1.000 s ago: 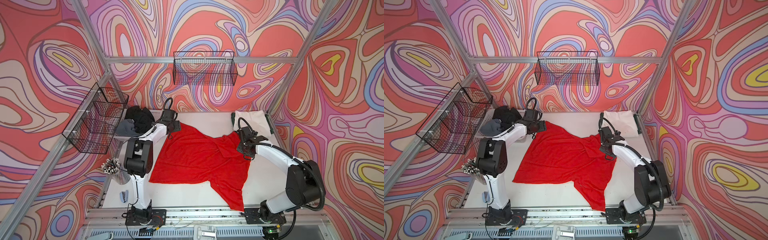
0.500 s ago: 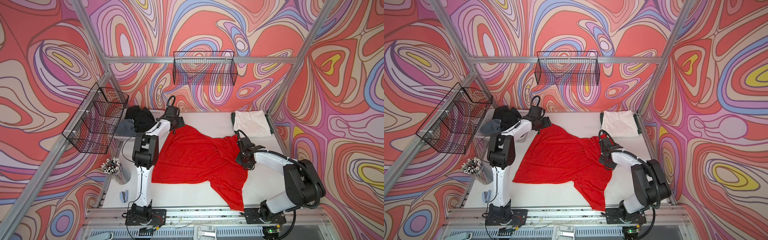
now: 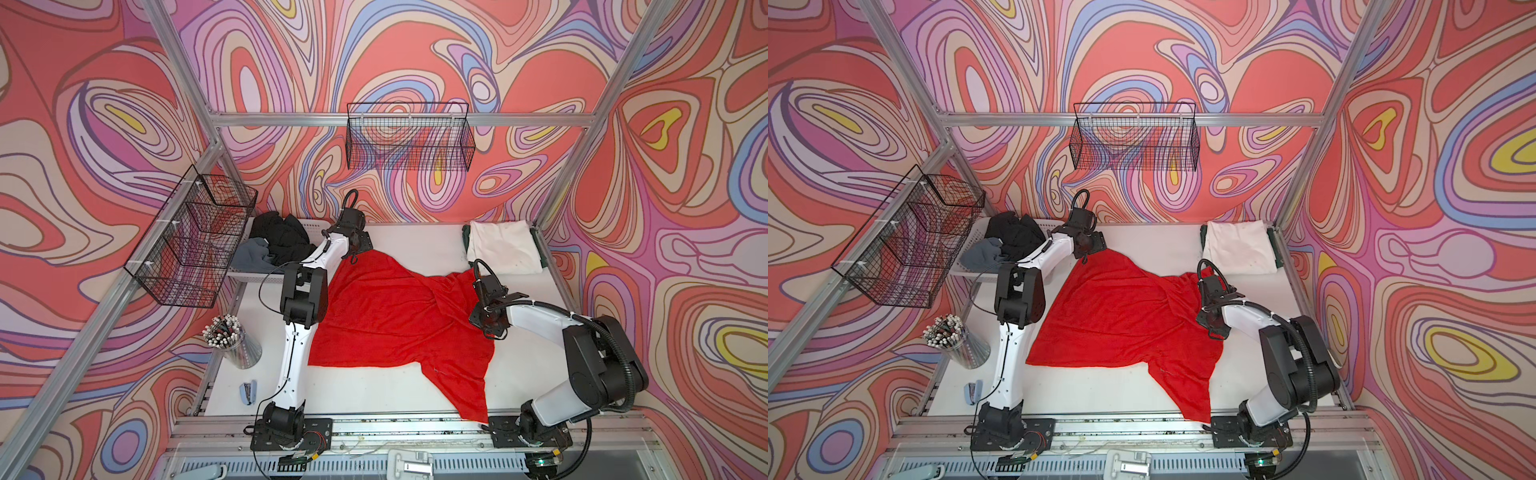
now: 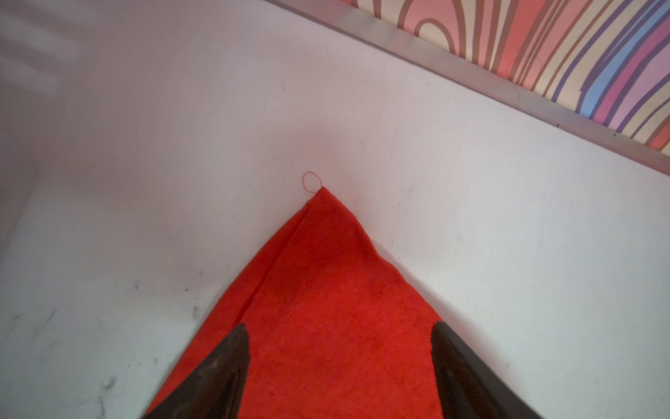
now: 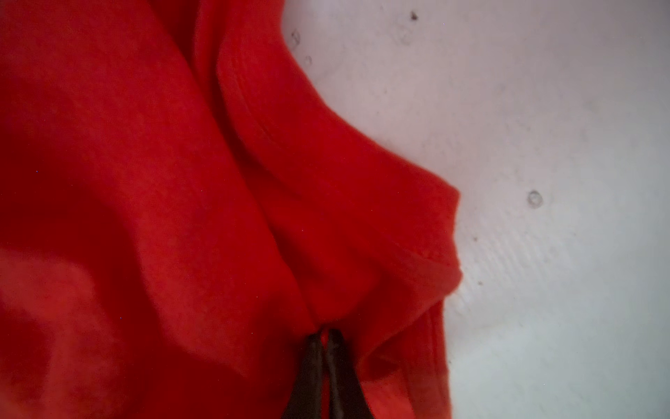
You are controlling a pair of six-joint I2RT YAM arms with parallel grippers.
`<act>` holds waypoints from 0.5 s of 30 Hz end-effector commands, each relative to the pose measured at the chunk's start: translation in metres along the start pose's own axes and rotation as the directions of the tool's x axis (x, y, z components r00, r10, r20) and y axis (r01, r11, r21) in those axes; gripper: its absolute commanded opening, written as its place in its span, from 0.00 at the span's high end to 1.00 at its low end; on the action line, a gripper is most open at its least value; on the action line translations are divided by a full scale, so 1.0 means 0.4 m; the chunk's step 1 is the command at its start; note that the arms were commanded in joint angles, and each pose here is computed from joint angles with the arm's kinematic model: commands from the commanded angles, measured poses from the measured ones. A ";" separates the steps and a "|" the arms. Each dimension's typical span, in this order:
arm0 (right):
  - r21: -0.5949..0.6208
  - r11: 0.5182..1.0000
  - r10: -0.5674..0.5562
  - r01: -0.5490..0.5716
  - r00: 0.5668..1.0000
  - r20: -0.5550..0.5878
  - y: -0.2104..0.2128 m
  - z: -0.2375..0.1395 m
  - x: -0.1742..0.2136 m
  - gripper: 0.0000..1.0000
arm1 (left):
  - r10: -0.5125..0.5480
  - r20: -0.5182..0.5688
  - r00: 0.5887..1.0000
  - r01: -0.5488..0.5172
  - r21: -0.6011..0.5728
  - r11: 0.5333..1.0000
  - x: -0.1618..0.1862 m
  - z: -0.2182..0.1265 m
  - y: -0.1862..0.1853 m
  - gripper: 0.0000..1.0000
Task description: Fold and stack the t-shirts
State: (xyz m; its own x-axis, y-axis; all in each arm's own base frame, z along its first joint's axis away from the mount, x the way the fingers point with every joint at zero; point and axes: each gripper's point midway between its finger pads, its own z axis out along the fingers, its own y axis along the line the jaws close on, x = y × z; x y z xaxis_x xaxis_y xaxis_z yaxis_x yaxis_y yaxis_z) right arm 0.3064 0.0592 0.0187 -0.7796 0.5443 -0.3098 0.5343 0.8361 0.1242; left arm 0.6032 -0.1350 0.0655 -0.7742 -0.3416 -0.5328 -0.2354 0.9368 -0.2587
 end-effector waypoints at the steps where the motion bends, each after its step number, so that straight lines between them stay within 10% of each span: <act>1: 0.039 0.999 -0.013 0.016 0.996 -0.093 -0.028 0.051 0.064 1.00 | 0.038 -0.033 0.999 -0.041 -0.077 0.996 0.017 0.038 0.037 0.20; 15: 0.012 1.000 -0.023 0.025 0.993 -0.116 -0.012 0.060 0.072 1.00 | 0.013 -0.178 0.984 -0.018 -0.027 0.999 0.072 0.138 0.046 0.27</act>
State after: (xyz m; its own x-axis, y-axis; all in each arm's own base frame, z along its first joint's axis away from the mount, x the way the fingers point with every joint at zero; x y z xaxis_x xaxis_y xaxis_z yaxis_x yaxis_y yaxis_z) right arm 0.3166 0.0629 0.0185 -0.7746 0.5402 -0.3288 0.5218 0.8397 0.1501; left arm 0.6296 -0.1367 0.0371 -0.8107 -0.2985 -0.5036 -0.2040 0.9504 -0.2349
